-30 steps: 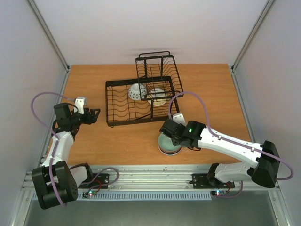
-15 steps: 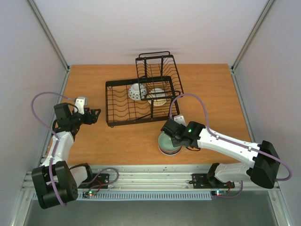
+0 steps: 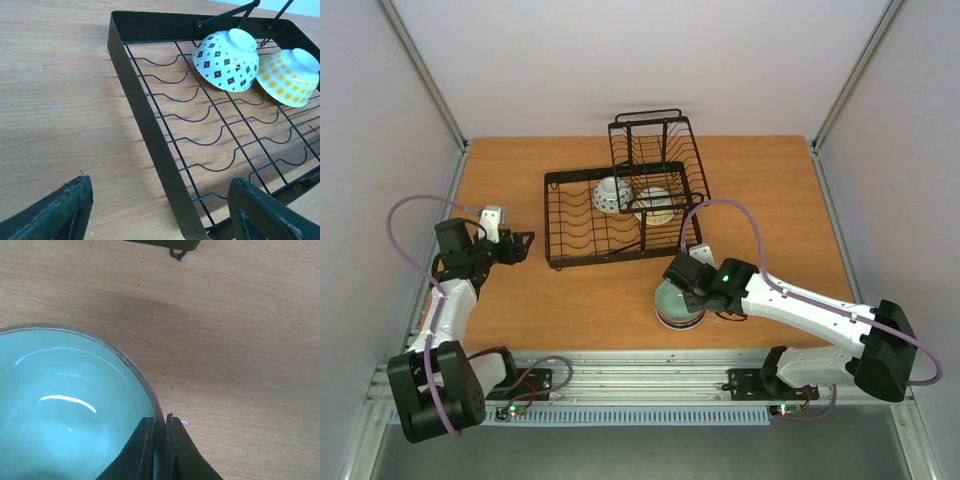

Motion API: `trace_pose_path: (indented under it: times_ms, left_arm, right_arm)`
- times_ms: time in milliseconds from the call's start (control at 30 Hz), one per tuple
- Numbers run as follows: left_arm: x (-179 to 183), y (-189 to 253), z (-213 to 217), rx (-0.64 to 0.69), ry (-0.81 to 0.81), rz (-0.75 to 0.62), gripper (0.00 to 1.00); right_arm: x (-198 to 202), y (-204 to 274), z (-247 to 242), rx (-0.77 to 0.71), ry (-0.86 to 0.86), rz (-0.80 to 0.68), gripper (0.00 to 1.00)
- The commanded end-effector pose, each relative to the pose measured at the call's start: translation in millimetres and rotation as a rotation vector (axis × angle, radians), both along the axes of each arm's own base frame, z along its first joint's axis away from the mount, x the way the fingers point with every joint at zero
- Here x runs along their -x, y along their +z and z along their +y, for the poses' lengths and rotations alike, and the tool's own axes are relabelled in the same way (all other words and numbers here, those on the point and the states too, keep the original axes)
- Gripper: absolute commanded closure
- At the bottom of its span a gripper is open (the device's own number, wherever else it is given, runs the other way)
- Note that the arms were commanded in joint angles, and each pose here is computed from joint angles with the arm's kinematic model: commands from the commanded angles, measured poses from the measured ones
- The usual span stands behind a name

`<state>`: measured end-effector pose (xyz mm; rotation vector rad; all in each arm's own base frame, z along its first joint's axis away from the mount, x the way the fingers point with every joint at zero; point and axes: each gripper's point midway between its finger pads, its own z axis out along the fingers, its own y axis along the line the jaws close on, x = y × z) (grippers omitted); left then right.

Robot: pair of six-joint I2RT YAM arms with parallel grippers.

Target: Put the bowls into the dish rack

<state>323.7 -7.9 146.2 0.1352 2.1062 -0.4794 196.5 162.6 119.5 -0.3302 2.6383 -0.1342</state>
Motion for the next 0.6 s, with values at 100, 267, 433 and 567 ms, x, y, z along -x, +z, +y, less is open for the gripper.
trace_pose_path:
  times_ms: [100,267,433,567]
  left_arm:
    - [-2.2,4.8,-0.5,-0.007,-0.017,-0.033,0.25]
    - [-2.4,4.2,-1.0,-0.005,-0.021,-0.031,0.25]
    - [-1.9,5.4,-2.3,-0.002,-0.028,-0.034,0.25]
    - [0.2,5.8,-6.5,0.009,-0.052,-0.034,0.25]
  right_arm:
    - [-0.9,11.3,-8.9,-0.001,-0.026,-0.032,0.98]
    - [-1.3,23.5,-12.2,-0.013,-0.021,-0.059,0.99]
    - [-3.0,41.5,-8.5,-0.064,0.001,-0.102,0.99]
    - [-5.2,59.0,-2.5,-0.127,0.028,-0.145,0.99]
